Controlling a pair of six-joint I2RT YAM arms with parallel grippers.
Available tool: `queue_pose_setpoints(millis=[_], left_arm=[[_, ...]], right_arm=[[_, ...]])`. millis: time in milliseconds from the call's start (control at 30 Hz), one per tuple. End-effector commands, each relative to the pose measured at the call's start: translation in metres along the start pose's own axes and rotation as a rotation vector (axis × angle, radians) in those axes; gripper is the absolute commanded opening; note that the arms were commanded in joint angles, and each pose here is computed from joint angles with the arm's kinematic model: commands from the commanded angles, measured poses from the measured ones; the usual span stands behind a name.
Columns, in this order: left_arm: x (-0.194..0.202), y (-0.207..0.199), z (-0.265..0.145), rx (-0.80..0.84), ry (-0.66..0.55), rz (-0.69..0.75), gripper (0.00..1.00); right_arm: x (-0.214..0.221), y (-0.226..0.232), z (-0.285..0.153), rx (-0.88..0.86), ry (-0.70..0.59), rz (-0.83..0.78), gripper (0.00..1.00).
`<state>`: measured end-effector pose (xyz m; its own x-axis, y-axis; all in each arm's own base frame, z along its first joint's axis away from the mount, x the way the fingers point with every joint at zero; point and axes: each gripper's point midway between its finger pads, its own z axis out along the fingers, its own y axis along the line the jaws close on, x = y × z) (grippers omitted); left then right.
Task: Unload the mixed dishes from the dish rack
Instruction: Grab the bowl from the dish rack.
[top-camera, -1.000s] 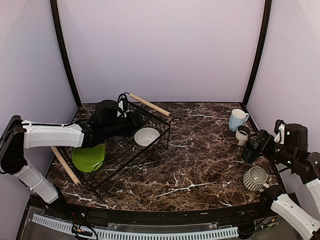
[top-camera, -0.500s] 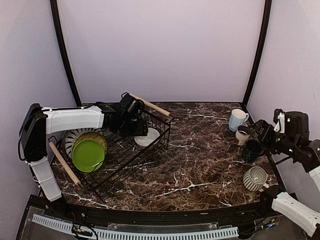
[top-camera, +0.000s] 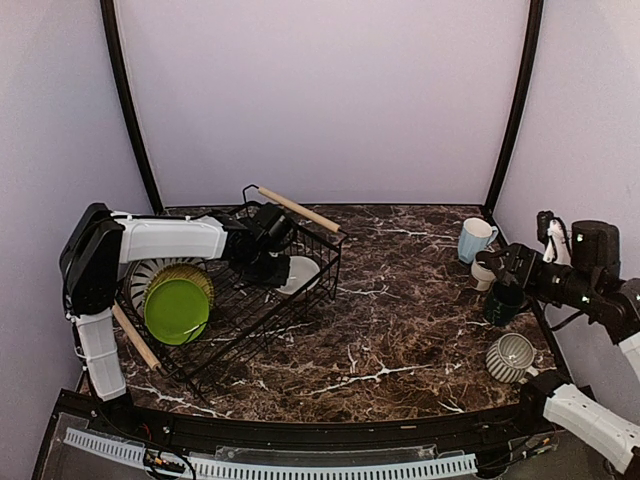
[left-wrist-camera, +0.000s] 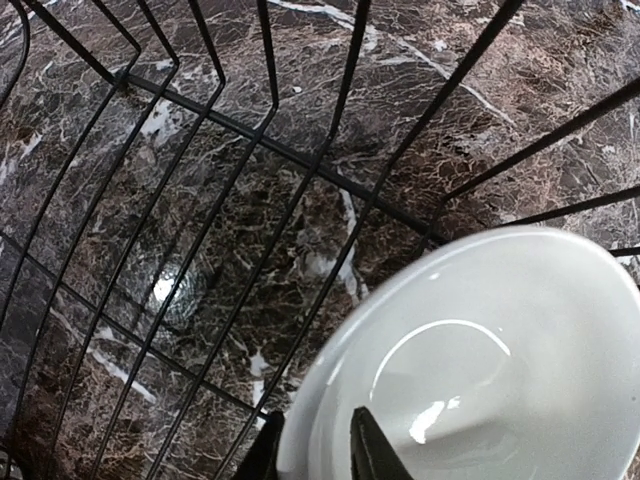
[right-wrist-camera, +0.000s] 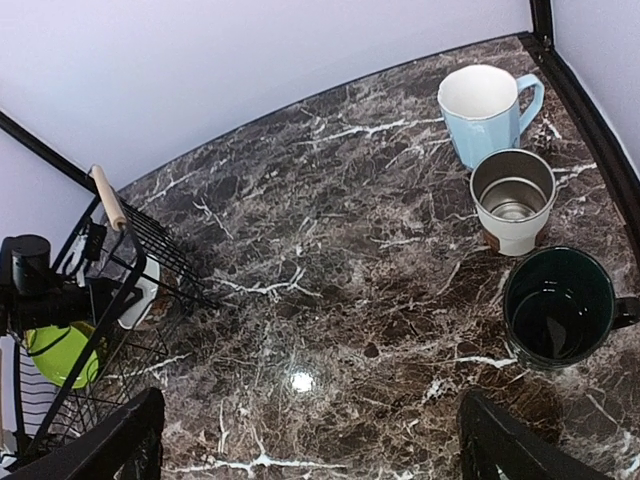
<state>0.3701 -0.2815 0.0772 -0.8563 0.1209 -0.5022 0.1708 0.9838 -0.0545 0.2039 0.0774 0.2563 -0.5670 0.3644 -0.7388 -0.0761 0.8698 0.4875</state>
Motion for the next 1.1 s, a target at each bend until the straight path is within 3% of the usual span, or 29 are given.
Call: queue_pose_setpoints(millis=[0, 133, 400, 667, 867, 1067], left_arm=[[-0.007, 0.01, -0.012, -0.049, -0.011, 0.047, 0.15], [-0.011, 0.019, -0.022, -0.088, -0.039, 0.061, 0.02], [-0.03, 0.036, -0.066, -0.128, -0.144, 0.064, 0.01], [-0.06, 0.048, -0.147, -0.073, -0.347, 0.041, 0.01], [-0.077, 0.035, -0.211, 0.032, -0.499, 0.047, 0.01], [-0.074, -0.02, -0.252, 0.028, -0.59, 0.183, 0.01]], right_arm=[[-0.002, 0.011, 0.012, -0.022, 0.067, -0.047, 0.99], [-0.01, 0.021, 0.019, -0.048, 0.079, -0.057, 0.99], [-0.018, 0.045, 0.039, -0.153, 0.109, -0.03, 0.99], [-0.016, 0.09, 0.059, -0.305, 0.163, -0.041, 0.99], [-0.01, 0.152, 0.077, -0.361, 0.227, -0.181, 0.99], [-0.003, 0.208, 0.082, -0.408, 0.243, -0.326, 0.99]])
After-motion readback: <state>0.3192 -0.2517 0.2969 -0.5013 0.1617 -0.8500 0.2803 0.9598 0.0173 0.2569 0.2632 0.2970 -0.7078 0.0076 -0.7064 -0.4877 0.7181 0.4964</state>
